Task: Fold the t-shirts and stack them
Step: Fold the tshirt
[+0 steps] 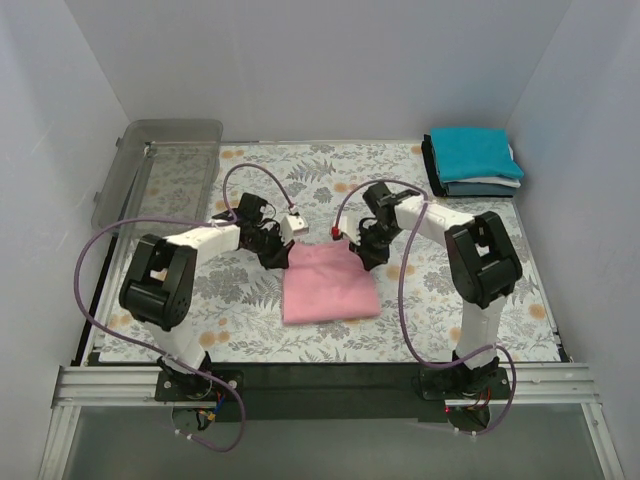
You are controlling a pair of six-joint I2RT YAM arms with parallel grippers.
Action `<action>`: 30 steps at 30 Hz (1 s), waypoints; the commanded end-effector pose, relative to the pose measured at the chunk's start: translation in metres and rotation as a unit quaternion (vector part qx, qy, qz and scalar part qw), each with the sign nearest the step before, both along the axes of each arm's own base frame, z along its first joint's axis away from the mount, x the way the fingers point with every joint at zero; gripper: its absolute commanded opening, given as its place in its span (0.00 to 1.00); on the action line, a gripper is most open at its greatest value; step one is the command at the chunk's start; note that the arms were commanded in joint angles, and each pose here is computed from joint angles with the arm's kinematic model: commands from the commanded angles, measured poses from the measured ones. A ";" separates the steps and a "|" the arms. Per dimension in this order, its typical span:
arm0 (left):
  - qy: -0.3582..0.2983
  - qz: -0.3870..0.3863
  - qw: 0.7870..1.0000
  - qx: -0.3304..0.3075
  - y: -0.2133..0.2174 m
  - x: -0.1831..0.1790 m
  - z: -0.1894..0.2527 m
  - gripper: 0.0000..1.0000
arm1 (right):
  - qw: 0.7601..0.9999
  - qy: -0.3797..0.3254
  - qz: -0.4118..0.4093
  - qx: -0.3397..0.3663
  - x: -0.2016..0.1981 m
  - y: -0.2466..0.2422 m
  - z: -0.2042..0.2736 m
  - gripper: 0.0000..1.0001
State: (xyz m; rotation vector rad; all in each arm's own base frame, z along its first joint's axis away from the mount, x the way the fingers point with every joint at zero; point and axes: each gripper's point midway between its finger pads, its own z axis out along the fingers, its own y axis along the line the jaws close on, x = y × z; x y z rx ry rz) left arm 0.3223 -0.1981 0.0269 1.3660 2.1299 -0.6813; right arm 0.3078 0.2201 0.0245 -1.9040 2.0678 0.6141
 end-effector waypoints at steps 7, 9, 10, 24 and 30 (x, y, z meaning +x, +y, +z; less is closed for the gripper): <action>0.062 -0.069 0.995 -0.025 0.004 -0.106 0.045 0.10 | 0.993 0.112 -0.016 0.037 -0.116 0.000 0.020 0.32; 0.052 -0.078 0.995 -0.043 0.001 -0.112 0.062 0.24 | 0.992 0.100 -0.038 0.067 -0.106 0.006 0.043 0.45; 0.043 -0.084 0.994 -0.052 -0.001 -0.112 0.068 0.32 | 0.991 0.097 -0.048 0.077 -0.100 0.008 0.051 0.46; -0.063 -0.173 0.979 -0.087 -0.079 -0.083 0.080 0.42 | 0.929 0.267 -0.166 0.196 -0.032 0.079 0.078 0.11; -0.061 -0.200 0.975 -0.081 -0.094 -0.086 0.062 0.42 | 0.910 0.318 -0.186 0.193 -0.026 0.089 0.060 0.06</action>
